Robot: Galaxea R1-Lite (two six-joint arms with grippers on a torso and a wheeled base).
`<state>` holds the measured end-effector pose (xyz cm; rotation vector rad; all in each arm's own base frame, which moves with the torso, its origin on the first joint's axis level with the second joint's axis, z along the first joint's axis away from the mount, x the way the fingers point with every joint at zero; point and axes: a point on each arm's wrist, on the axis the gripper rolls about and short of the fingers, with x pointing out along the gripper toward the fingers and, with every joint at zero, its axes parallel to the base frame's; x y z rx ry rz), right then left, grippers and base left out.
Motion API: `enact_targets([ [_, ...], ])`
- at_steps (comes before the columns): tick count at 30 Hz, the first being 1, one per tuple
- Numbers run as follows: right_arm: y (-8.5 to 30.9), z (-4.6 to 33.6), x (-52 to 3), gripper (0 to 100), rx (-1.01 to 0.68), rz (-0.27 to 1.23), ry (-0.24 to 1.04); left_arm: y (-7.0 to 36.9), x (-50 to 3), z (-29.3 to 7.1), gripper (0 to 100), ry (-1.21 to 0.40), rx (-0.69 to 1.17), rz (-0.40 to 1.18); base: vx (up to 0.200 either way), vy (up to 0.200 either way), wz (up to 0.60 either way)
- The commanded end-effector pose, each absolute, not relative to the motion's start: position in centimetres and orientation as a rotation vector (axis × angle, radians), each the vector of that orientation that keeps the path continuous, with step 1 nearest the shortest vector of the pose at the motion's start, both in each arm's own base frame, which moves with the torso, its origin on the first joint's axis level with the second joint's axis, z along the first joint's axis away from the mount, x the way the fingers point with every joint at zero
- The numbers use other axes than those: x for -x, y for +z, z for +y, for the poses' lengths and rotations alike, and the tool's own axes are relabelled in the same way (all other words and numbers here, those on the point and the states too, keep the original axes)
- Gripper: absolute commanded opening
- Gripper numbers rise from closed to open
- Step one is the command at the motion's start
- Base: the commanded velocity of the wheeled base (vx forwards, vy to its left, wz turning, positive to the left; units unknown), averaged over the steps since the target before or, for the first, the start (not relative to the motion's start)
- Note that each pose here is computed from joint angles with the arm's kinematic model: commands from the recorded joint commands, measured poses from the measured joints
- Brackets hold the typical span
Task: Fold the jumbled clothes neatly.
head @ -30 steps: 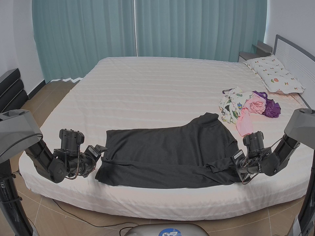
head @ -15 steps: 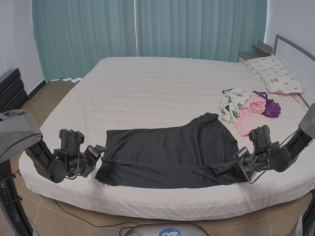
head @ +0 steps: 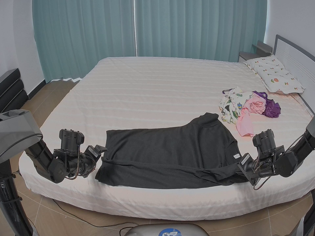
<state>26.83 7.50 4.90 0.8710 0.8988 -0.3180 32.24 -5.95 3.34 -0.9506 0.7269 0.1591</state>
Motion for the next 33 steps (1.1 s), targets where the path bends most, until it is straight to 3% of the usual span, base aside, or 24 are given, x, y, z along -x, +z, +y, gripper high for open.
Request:
enact_targets([
  [1,4.2,7.8,-26.0,100,-0.823,0.935,-0.306,3.3,-32.3,-6.0,100,0.160,0.951,0.727,0.000,0.000,0.00],
  [33,5.1,7.0,-27.6,100,-0.798,0.879,-0.277,4.0,-32.0,-6.5,100,0.140,0.948,0.714,0.000,0.000,0.00],
])
